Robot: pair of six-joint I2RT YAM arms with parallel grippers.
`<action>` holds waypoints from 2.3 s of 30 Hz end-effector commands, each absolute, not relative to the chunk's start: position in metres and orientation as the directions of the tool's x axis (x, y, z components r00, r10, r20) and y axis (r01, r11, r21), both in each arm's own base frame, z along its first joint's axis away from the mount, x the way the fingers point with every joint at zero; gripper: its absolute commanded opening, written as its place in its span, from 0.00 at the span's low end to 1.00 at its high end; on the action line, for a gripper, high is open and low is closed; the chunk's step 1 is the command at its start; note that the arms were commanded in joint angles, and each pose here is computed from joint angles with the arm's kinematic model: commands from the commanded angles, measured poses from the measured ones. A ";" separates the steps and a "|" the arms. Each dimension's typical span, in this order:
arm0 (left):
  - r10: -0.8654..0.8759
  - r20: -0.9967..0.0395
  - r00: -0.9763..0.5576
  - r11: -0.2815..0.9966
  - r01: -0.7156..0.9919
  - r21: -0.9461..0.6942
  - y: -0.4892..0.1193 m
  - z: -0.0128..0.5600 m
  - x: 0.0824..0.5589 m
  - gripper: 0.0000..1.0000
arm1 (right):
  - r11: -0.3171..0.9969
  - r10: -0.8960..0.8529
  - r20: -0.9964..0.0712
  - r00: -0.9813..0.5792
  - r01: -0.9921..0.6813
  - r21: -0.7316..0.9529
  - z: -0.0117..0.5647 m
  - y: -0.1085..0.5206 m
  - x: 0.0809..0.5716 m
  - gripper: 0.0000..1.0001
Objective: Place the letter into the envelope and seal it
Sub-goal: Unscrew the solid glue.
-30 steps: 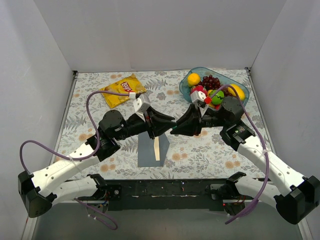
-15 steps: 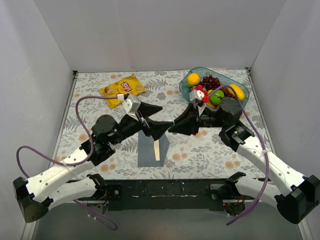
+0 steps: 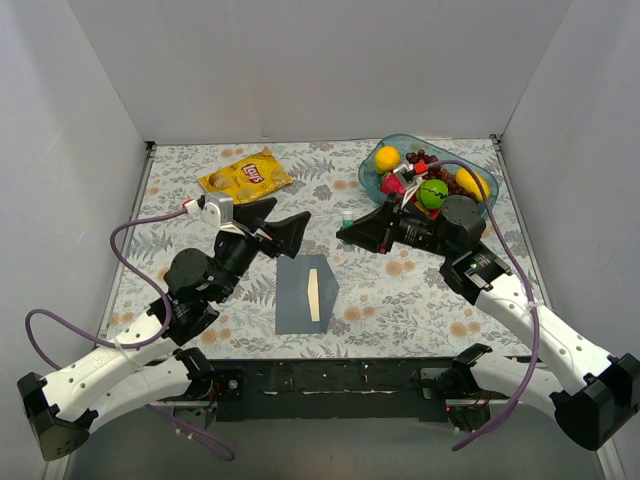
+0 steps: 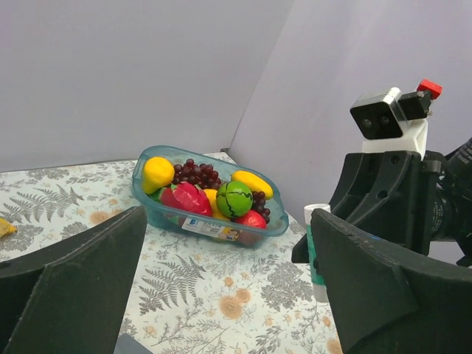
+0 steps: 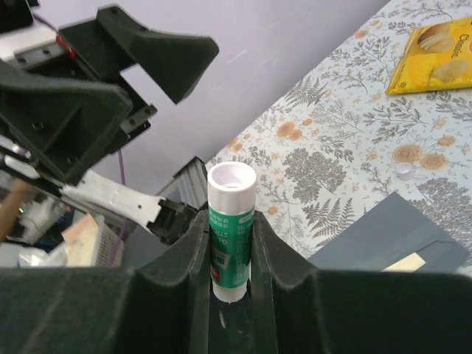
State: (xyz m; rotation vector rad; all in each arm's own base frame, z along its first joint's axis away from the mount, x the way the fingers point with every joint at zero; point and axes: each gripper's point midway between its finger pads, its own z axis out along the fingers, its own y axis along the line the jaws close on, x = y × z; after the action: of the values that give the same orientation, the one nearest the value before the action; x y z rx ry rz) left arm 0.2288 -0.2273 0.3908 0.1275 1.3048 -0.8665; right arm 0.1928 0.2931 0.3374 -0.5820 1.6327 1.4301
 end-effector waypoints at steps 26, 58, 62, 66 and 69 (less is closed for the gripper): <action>-0.458 -0.883 -0.106 0.670 0.611 -0.421 -0.255 0.386 0.242 0.93 | 0.346 0.184 -0.841 -0.509 -0.768 0.540 0.326 0.294 0.217 0.01; -0.309 -0.873 -0.378 0.507 0.711 -0.487 -0.331 0.352 0.233 0.57 | 0.424 0.073 -0.963 -0.258 -0.866 0.264 0.329 0.291 0.215 0.01; -0.308 -0.872 -0.381 0.490 0.722 -0.489 -0.335 0.351 0.232 0.47 | 0.415 0.073 -0.964 -0.256 -0.871 0.263 0.330 0.292 0.214 0.01; -0.299 -0.872 -0.388 0.476 0.731 -0.488 -0.339 0.350 0.231 0.32 | 0.410 0.078 -0.965 -0.250 -0.875 0.260 0.331 0.293 0.213 0.01; -0.295 -0.872 -0.390 0.470 0.736 -0.488 -0.340 0.348 0.230 0.16 | 0.400 0.077 -0.965 -0.249 -0.879 0.259 0.332 0.294 0.212 0.01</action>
State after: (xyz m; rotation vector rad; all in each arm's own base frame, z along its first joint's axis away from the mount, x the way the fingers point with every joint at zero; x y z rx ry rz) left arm 0.2365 -0.3350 0.3403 0.3515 1.6410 -1.1243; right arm 0.2142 0.2901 0.3048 -0.7212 1.6707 1.0587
